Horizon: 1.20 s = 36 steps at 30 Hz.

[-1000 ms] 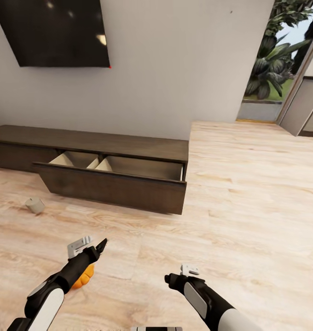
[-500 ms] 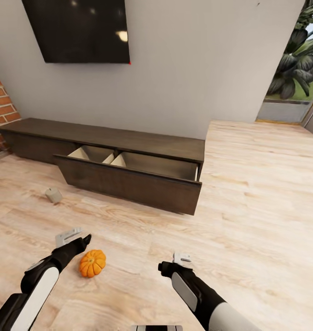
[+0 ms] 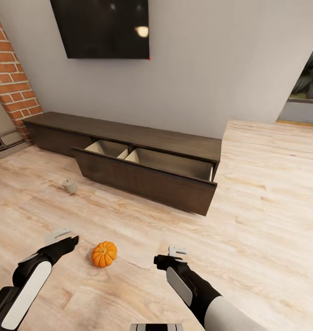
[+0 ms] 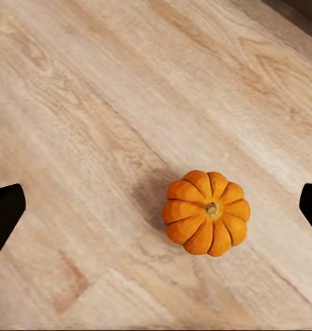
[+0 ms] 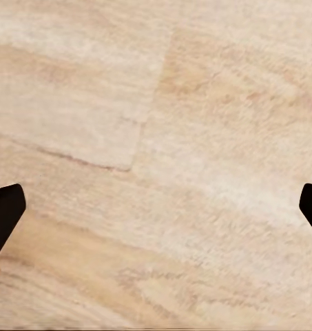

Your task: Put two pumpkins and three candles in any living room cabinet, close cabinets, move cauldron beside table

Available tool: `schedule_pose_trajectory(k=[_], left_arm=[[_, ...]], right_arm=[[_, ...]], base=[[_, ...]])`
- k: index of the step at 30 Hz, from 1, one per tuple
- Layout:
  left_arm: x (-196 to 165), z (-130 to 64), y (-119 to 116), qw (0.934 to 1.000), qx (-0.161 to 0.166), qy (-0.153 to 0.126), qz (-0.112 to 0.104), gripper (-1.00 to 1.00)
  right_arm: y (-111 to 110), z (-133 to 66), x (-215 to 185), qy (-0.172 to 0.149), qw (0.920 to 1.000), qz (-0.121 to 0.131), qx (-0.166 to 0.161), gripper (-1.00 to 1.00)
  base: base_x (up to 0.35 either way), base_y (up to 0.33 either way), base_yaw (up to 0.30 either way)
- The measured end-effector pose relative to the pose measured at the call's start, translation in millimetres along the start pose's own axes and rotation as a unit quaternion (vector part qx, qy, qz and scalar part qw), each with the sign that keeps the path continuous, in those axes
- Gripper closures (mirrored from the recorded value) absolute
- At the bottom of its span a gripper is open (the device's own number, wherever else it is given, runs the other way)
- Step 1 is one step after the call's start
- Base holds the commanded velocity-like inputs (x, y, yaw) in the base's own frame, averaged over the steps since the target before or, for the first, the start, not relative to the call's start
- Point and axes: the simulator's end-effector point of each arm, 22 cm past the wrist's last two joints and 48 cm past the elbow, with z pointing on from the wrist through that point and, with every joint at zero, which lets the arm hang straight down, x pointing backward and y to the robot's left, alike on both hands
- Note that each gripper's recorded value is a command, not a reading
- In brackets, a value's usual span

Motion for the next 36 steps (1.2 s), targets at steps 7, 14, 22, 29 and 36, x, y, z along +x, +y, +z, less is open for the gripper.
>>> schedule_pose_trajectory(k=[7,14,22,29,36], left_arm=[[1,-1.0,-2,1.0,0.001,0.006,0.007,-1.0],[1,-2.7,-5,0.9999,0.004,0.007,0.011,-1.0],[3,-1.1,-6,0.9999,0.003,0.01,0.013,-1.0],[4,-0.9,-6,0.9999,0.003,0.01,0.013,-1.0],[3,-0.8,-6,0.9999,0.003,0.01,0.013,-1.0]], right_arm=[[7,-0.9,-3,-0.005,1.0,-0.005,-0.005,-1.0],[3,-3.4,-6,-0.011,0.9995,-0.02,0.021,-1.0],[4,-2.7,-2,-0.003,0.9994,-0.025,0.022,-1.0],[9,-5.1,-7,-0.009,0.9995,-0.026,0.017,-1.0],[13,-6.2,-6,-0.004,0.9995,-0.03,0.01,-1.0]], base=[[-0.093,0.0,0.219],[-0.01,0.0,0.22],[0.101,0.0,0.156],[0.308,0.0,0.017],[0.319,-0.042,0.001]])
